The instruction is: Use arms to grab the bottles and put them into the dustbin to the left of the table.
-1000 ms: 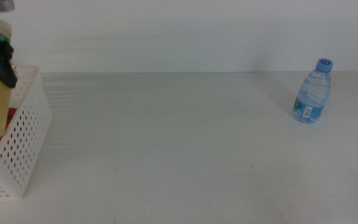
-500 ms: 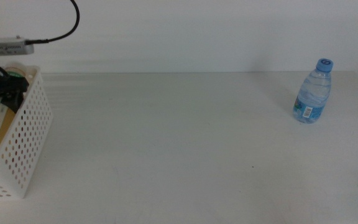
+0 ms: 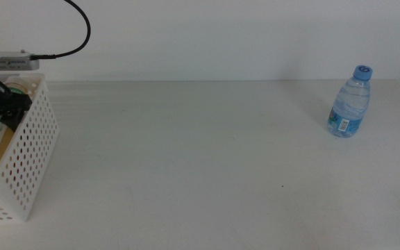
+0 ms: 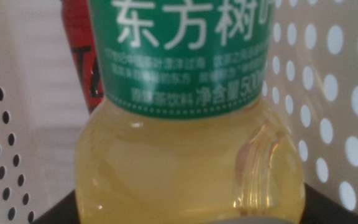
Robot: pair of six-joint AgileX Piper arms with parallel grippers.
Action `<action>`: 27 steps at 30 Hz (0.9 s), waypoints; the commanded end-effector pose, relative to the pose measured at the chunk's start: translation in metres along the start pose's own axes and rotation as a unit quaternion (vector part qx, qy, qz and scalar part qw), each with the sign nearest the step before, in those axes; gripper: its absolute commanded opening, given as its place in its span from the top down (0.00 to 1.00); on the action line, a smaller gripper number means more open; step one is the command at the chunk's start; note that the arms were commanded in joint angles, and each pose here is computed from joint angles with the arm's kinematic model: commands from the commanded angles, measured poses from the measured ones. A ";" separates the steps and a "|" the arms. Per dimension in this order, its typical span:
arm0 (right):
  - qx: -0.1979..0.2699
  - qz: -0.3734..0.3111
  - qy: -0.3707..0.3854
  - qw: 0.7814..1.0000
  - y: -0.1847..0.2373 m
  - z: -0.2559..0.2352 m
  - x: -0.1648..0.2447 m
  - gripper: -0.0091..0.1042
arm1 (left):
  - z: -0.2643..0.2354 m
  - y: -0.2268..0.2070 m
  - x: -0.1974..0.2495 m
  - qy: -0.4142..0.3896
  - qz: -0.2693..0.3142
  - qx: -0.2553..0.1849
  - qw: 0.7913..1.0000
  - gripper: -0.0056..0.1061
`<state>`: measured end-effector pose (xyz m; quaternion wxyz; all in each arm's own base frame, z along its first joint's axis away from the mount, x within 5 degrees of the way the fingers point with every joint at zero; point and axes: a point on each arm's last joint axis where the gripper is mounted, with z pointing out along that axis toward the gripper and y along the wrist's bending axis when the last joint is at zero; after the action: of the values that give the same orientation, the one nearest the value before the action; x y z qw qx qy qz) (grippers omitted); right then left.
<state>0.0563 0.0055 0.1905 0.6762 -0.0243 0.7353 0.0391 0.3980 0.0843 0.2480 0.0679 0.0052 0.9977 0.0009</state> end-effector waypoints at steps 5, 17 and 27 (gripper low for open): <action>0.004 -0.008 -0.056 0.998 0.000 -0.003 -0.011 0.24 | -0.035 -0.005 0.007 -0.009 -0.003 0.010 1.000 0.86; 0.004 -0.008 -0.056 0.998 0.000 -0.003 -0.011 0.24 | -0.037 -0.008 0.007 -0.014 0.016 0.022 1.000 0.14; 0.004 -0.008 -0.056 0.998 0.000 -0.003 -0.011 0.24 | -0.082 -0.013 0.014 -0.082 0.002 0.021 0.996 0.14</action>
<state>0.0563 0.0055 0.1905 0.6762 -0.0243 0.7353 0.0391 0.3922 0.0784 0.2805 0.1168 0.0149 0.9930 -0.0109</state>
